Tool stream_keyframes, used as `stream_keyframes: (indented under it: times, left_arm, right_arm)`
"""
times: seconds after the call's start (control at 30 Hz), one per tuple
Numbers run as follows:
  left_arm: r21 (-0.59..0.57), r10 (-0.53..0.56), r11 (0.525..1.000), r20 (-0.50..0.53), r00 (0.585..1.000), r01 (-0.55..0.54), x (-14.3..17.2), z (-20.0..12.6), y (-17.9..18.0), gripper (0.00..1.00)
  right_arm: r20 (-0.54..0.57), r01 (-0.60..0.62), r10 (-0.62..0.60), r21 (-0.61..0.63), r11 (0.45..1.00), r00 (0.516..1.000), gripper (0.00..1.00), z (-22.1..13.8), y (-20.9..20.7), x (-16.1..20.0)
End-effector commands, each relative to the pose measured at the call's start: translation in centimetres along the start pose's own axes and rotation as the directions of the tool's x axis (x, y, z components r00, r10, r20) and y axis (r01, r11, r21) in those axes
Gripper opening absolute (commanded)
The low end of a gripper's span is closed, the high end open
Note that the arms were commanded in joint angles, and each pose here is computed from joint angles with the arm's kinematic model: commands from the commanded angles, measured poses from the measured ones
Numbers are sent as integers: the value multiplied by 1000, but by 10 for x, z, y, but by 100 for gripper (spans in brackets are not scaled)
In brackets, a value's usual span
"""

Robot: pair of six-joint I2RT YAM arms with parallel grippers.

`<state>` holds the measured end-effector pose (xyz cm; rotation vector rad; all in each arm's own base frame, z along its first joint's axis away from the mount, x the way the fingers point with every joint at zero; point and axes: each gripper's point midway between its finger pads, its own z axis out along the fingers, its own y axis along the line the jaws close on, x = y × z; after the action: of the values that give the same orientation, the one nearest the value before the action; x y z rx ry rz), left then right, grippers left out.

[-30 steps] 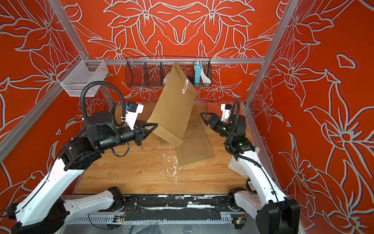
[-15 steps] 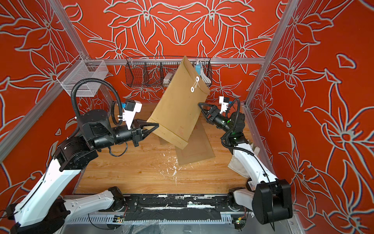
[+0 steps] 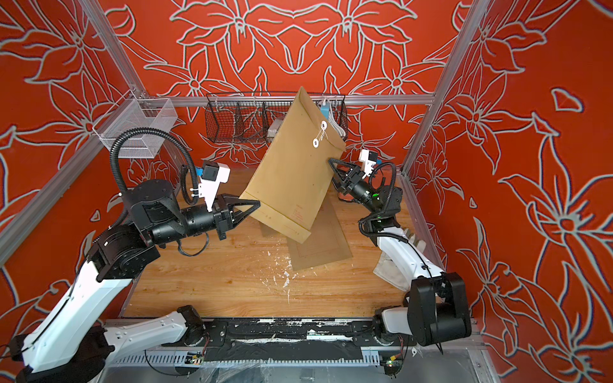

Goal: Open the file bag
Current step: Pick up the file bag from the center of the board.

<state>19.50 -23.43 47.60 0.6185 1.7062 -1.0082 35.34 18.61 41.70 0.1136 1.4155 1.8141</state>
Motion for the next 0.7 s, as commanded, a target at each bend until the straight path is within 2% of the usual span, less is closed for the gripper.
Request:
stream_keyframes:
  times: [0.0, 0.23, 0.37, 0.5, 0.57, 0.6, 0.63, 0.67]
  left_arm:
    - [0, 19, 1000, 71, 997, -19, -16, -7, -3, 0]
    - [-147, -16, 989, 57, 998, 24, -8, -7, 25, 0]
    - [-300, -46, 952, 51, 998, 59, -3, -16, 51, 0]
    - [-398, -80, 913, 31, 996, 85, 3, -15, 71, 2]
    - [-425, -105, 900, 10, 994, 99, 6, -12, 79, 12]
    - [-437, -121, 893, 6, 993, 112, 7, -11, 84, 23]
    - [-447, -137, 886, 4, 991, 124, 9, -9, 89, 41]
    - [-456, -152, 880, 1, 988, 136, 10, -9, 94, 52]
  right_arm:
    - [17, 38, -36, -88, 995, 999, 62, -1, 33, -6]
    - [51, 83, -80, -64, 994, 995, 34, -8, 38, -5]
    - [59, 138, -138, 7, 990, 989, 19, -15, 34, -2]
    - [49, 202, -206, 70, 977, 977, 7, -21, 33, 2]
    - [36, 236, -241, 105, 966, 970, 1, -24, 31, 4]
    - [28, 257, -262, 123, 959, 965, 0, -26, 31, 5]
    - [16, 284, -289, 144, 948, 957, 0, -28, 31, 7]
    - [3, 307, -312, 171, 936, 950, 0, -31, 30, 8]
